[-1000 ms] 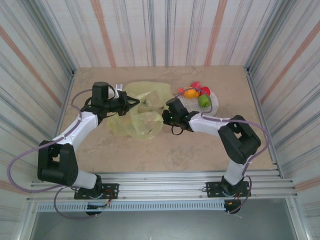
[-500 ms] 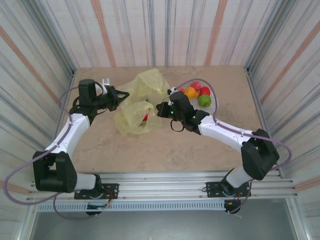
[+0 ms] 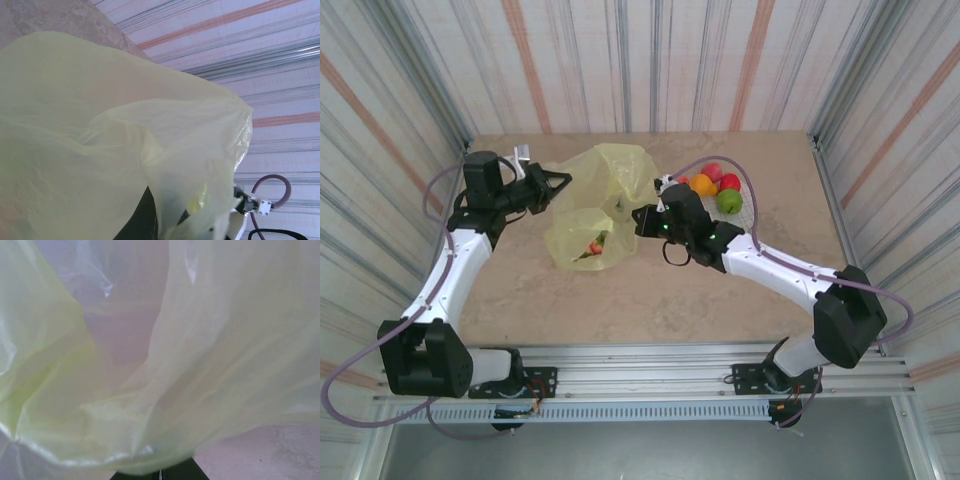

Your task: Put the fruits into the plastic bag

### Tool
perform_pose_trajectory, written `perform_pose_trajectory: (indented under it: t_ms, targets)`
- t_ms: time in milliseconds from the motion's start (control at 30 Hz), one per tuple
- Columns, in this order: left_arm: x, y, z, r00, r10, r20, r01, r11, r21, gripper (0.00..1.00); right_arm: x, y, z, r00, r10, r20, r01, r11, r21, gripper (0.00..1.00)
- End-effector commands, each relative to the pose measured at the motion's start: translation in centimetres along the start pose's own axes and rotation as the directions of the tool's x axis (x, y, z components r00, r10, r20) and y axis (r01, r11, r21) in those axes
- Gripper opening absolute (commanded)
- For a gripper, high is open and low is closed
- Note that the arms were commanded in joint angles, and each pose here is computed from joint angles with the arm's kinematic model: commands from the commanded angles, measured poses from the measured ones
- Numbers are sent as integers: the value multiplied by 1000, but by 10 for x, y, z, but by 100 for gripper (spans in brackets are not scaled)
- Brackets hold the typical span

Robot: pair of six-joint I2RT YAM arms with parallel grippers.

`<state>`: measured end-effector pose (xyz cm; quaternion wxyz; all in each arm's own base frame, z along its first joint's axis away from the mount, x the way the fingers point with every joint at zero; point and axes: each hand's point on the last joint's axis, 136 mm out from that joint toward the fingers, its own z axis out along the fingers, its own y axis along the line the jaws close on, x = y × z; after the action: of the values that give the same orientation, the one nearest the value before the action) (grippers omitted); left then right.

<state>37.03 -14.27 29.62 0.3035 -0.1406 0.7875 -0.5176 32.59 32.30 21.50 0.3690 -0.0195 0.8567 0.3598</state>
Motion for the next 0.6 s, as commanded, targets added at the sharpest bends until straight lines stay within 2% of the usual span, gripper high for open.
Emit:
perform_pose_trajectory:
  t_ms: [0,133,267,467,567]
  targets:
    - [8,3,2,1000,20,-20,-20,1000,-13,0,28,-35,10,996,-13,-91,22,995,96,7]
    - [29,10,20,996,15,-84,-18,999,-36,0,33,-52,5,989,-12,-145,30,992,122,15]
    - [41,14,33,992,-14,-123,9,999,-42,0,25,-56,-15,985,-59,-160,80,989,127,34]
    - [41,21,38,991,-62,-119,54,996,-65,0,14,-61,-53,980,-88,-179,110,987,115,63]
    - [40,24,39,990,-86,-116,77,994,-76,0,8,-61,-72,979,-119,-164,139,983,120,72]
